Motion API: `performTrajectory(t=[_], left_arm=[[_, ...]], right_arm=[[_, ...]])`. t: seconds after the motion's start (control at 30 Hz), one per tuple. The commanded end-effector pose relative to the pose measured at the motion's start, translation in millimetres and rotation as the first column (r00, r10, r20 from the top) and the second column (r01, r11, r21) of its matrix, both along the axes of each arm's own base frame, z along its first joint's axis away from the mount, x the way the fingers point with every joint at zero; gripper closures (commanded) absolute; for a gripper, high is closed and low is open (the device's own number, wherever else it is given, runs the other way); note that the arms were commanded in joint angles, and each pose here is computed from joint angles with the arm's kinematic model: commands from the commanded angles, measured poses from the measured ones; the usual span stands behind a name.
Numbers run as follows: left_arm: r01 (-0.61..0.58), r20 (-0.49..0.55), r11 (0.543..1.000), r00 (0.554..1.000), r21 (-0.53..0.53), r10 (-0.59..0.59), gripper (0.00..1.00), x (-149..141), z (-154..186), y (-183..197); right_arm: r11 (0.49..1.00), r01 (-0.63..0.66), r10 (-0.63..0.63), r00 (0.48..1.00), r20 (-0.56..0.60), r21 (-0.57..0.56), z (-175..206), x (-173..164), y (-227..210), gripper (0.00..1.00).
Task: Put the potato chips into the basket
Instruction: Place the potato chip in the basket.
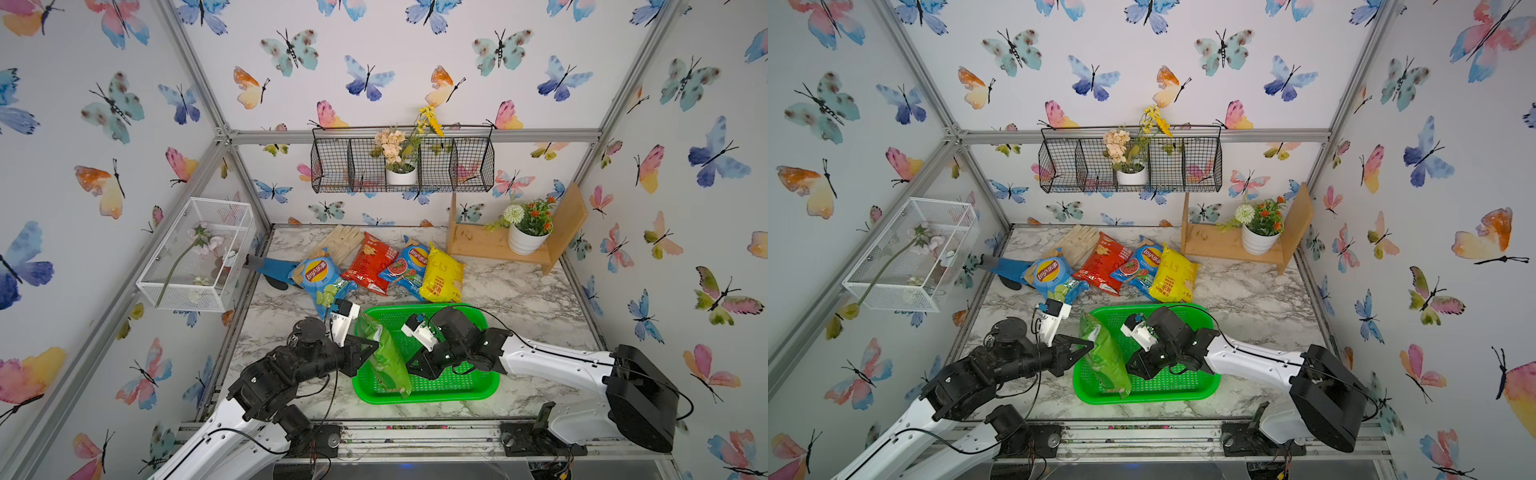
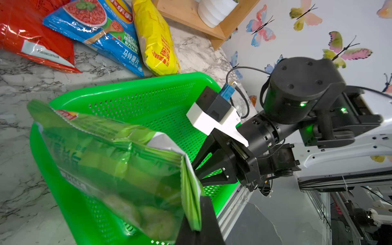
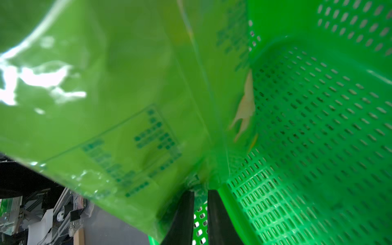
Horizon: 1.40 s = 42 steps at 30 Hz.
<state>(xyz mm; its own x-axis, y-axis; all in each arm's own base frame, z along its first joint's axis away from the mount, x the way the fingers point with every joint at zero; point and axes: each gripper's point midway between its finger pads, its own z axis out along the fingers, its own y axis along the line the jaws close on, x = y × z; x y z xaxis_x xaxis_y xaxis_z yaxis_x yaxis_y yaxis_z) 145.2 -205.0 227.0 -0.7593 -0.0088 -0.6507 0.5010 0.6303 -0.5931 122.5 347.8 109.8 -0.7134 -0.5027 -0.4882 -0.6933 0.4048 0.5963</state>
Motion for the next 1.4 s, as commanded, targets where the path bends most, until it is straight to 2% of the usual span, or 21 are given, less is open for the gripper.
performTrajectory(t=[0.0, 0.1, 0.17, 0.2, 0.23, 0.37, 0.5, 0.63, 0.73, 0.9, 1.0, 1.13, 1.37], left_arm=[[-0.138, -0.072, 0.99, 0.987, 0.04, 0.141, 1.0, 5.7, -19.1, 12.0], [-0.188, -0.125, 0.982, 0.974, 0.035, 0.191, 0.57, 1.3, -21.9, 20.8], [-0.235, -0.133, 0.972, 0.963, 0.027, 0.236, 0.35, -0.4, -16.8, 31.3], [-0.263, -0.133, 0.965, 0.955, 0.026, 0.264, 0.14, -1.0, -13.1, 38.0], [-0.284, -0.127, 0.959, 0.951, 0.015, 0.283, 0.01, -1.5, -6.5, 43.2], [-0.367, -0.123, 0.93, 0.924, -0.019, 0.362, 0.01, 2.3, 12.1, 56.9], [-0.403, -0.139, 0.915, 0.905, 0.024, 0.402, 0.01, 10.9, 18.0, 56.0], [-0.424, -0.146, 0.889, 0.882, 0.172, 0.448, 0.01, 25.3, 8.9, 52.5], [-0.479, -0.111, 0.821, 0.839, 0.312, 0.532, 0.01, 40.0, 4.4, 66.5], [-0.504, -0.023, 0.755, 0.825, 0.42, 0.564, 0.01, 66.1, 17.0, 80.8], [-0.463, -0.022, 0.762, 0.849, 0.454, 0.528, 0.01, 81.8, 19.7, 76.4], [-0.333, -0.112, 0.794, 0.889, 0.509, 0.445, 0.01, 92.4, 1.4, 58.7], [-0.164, -0.235, 0.794, 0.903, 0.585, 0.359, 0.03, 92.3, -36.4, 41.2]], right_arm=[[1.0, -0.024, 0.025, 0.999, -0.029, 0.016, -6.8, -9.8, 9.4, 0.83], [1.0, -0.03, 0.029, 0.999, -0.029, -0.006, -14.7, -11.1, 14.5, 0.84], [0.999, -0.031, 0.031, 0.999, -0.026, -0.011, -17.4, -10.3, 16.9, 0.85], [0.999, -0.03, 0.03, 0.999, -0.021, -0.013, -18.2, -9.5, 17.8, 0.85], [1.0, -0.026, 0.026, 1.0, -0.015, -0.017, -19.1, -8.1, 17.7, 0.85], [1.0, -0.01, 0.011, 1.0, 0.026, -0.03, -20.6, -2.9, 15.8, 0.85], [0.999, 0.001, 0.002, 0.998, 0.07, -0.051, -23.1, 2.9, 14.4, 0.85], [0.997, -0.004, 0.011, 0.996, 0.091, -0.08, -29.4, 4.6, 15.8, 0.86], [0.995, -0.005, 0.015, 0.995, 0.099, -0.1, -34.5, 5.0, 16.9, 0.86], [0.995, -0.003, 0.013, 0.994, 0.104, -0.095, -35.1, 6.1, 19.3, 0.87], [0.996, 0.001, 0.009, 0.994, 0.113, -0.089, -32.6, 7.3, 20.0, 0.87], [0.996, 0.009, 0.002, 0.992, 0.125, -0.091, -29.6, 8.7, 18.6, 0.87], [0.995, 0.026, -0.012, 0.989, 0.147, -0.098, -26.1, 10.4, 12.4, 0.87]])
